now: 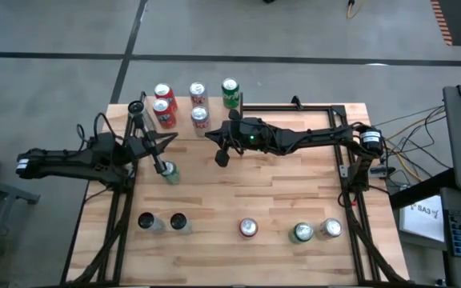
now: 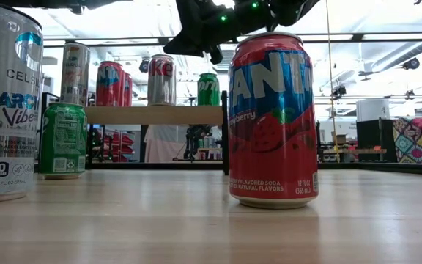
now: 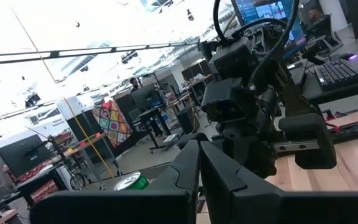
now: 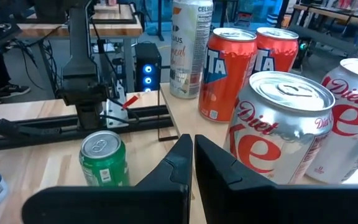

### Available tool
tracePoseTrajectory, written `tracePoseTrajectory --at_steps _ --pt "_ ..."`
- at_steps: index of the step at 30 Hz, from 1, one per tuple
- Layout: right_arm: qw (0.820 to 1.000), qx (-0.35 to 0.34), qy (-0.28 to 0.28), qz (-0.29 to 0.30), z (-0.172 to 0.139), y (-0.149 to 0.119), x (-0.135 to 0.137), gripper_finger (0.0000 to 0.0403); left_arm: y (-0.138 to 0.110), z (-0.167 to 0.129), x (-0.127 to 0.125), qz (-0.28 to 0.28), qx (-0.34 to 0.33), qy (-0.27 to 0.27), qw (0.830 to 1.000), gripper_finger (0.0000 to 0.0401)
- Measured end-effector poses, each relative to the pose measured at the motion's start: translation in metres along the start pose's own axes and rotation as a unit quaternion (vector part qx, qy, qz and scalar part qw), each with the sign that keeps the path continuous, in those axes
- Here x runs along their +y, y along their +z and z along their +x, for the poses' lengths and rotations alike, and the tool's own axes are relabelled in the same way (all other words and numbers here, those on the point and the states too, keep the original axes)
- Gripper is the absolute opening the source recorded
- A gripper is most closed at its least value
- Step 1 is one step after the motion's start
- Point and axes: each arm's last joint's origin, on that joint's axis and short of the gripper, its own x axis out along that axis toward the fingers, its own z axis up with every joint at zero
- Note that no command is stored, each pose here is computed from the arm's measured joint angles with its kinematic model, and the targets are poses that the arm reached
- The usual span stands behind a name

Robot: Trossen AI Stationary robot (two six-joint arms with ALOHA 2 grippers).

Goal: Place canned beverage on shelf
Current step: Put the top silver soda can aligned with the other silver soda can on the shelf

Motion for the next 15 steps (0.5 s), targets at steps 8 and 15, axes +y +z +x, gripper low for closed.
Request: tracePoseTrajectory --at_steps 8,15 --pt "1.000 -0.018 0.000 -0.007 0.003 0.001 0.000 0.0009 -0.001 0.002 -0.001 0.001 0.001 -0.001 1.000 0.0000" --pt "1.000 -0.014 0.005 -0.011 0.018 -0.008 0.003 0.0009 0.000 0.001 -0.001 0.000 0.001 0.001 1.000 0.0000"
